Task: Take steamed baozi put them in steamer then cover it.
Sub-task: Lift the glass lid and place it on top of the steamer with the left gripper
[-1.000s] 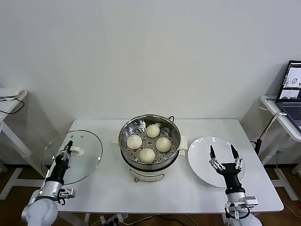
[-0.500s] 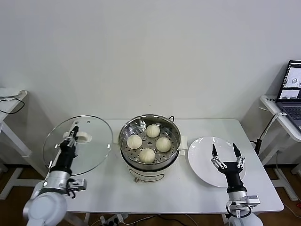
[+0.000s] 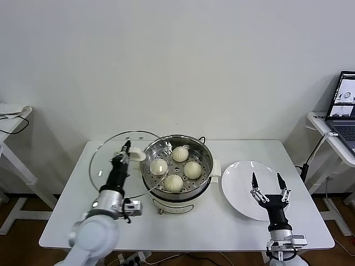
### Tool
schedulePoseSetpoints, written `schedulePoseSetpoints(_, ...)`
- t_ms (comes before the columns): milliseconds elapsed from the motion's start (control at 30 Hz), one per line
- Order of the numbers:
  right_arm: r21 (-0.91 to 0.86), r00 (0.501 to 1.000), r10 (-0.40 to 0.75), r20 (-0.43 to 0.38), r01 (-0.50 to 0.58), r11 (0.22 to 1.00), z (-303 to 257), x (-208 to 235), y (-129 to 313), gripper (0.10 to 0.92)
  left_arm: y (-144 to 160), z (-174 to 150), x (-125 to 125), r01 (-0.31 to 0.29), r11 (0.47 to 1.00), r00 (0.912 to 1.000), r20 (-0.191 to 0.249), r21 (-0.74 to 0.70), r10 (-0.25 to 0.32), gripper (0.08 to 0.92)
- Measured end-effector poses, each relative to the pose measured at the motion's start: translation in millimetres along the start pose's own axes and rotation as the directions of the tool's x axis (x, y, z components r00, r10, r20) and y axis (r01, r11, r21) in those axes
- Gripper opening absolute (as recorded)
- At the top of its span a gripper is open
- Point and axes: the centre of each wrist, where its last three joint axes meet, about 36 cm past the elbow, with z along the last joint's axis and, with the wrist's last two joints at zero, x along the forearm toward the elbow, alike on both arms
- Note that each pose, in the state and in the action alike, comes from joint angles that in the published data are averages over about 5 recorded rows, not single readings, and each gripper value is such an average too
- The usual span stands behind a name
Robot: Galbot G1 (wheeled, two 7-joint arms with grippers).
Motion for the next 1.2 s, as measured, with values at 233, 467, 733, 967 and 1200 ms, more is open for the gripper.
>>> schedulePoseSetpoints(233, 0.006, 1.0, 0.009, -0.007, -0.009, 1.0, 2, 5, 2, 0.823, -2, -38, -14, -0.014, 1.0, 0.9994, 0.031, 0.015, 0.014, 0.19)
schedulePoseSetpoints(467, 0.012, 1.0, 0.01, -0.011, -0.009, 1.0, 3, 7, 5, 0.823, -9, -70, -28, -0.025, 1.0, 0.9983, 0.054, 0.013, 0.024, 0.19)
schedulePoseSetpoints(733, 0.021, 1.0, 0.009, -0.02, -0.009, 1.0, 6, 10, 6, 0.823, -16, -100, -45, -0.026, 1.0, 0.9984, 0.051, 0.011, 0.026, 0.19)
schedulePoseSetpoints(967, 0.026, 1.0, 0.011, -0.026, -0.01, 1.0, 8, 11, 6, 0.823, -24, -117, -59, -0.033, 0.999, 0.9987, 0.038, 0.006, 0.033, 0.19)
schedulePoseSetpoints(1200, 0.029, 1.0, 0.011, -0.028, -0.01, 1.0, 9, 12, 6, 0.823, -33, -128, -69, -0.042, 0.999, 0.9988, 0.023, -0.004, 0.043, 0.19)
